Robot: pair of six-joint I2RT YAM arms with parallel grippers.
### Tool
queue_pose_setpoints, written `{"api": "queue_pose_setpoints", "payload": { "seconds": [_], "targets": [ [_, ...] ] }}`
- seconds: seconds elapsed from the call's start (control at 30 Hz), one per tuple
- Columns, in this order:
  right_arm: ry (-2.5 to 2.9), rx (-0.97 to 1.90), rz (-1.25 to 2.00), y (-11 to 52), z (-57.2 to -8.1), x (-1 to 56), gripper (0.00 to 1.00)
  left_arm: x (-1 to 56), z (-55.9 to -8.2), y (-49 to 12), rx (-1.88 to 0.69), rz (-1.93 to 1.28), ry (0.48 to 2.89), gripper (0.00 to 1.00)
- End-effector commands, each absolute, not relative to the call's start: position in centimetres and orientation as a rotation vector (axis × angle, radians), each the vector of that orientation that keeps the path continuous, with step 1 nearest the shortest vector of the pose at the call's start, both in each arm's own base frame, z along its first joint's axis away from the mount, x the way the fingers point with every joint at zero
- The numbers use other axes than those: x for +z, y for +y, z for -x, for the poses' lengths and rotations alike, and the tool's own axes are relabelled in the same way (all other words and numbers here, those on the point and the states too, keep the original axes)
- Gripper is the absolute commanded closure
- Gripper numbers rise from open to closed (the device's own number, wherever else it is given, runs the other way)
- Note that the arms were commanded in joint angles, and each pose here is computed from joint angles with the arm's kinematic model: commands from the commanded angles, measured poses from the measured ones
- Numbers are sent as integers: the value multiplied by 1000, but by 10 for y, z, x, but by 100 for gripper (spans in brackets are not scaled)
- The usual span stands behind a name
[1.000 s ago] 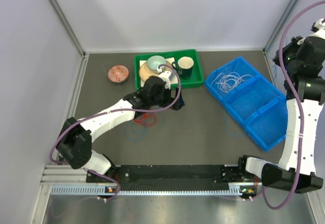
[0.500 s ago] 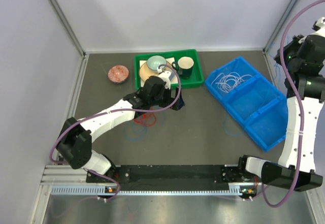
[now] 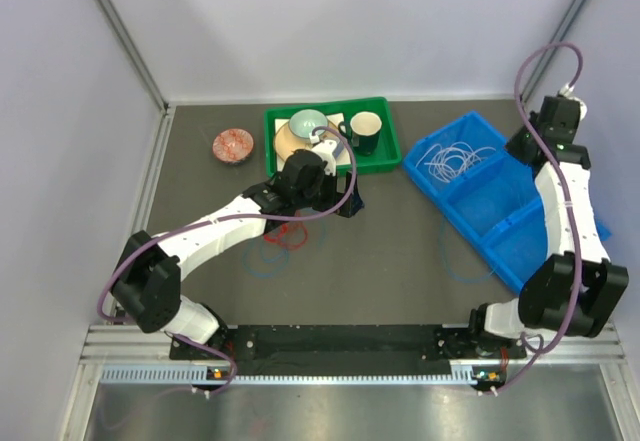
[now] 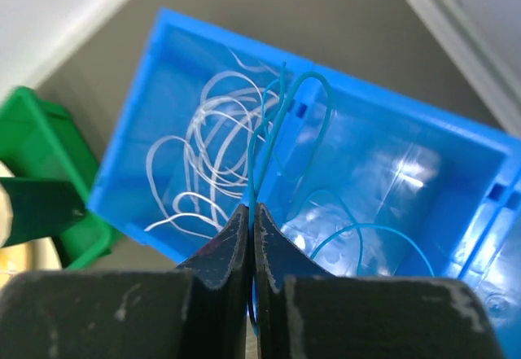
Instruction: Untangle the cables
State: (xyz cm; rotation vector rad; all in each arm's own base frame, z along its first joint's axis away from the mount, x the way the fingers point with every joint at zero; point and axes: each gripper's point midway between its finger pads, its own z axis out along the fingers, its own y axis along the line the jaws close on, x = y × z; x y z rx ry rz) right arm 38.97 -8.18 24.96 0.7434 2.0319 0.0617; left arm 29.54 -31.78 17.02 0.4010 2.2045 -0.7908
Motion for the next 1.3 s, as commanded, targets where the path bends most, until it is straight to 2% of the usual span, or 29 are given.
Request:
{"api": "queue_pose_setpoints", "payload": {
  "seconds": [0.0, 0.37, 0.77, 1.27],
  "targets": [
    [2001, 71, -817, -91, -404, 228, 100, 175, -295, -316, -793, -410, 2184, 2],
    [2082, 5, -886, -94, -383, 165, 100, 167, -296, -319, -794, -419, 2203, 2],
    [2045, -93, -881, -99, -341, 167, 100, 160, -293, -324, -826, -424, 2221, 2],
    [2122, -146, -890, -104, -341, 140, 100, 153, -284, -323, -858, -413, 2250, 2]
  ]
}}
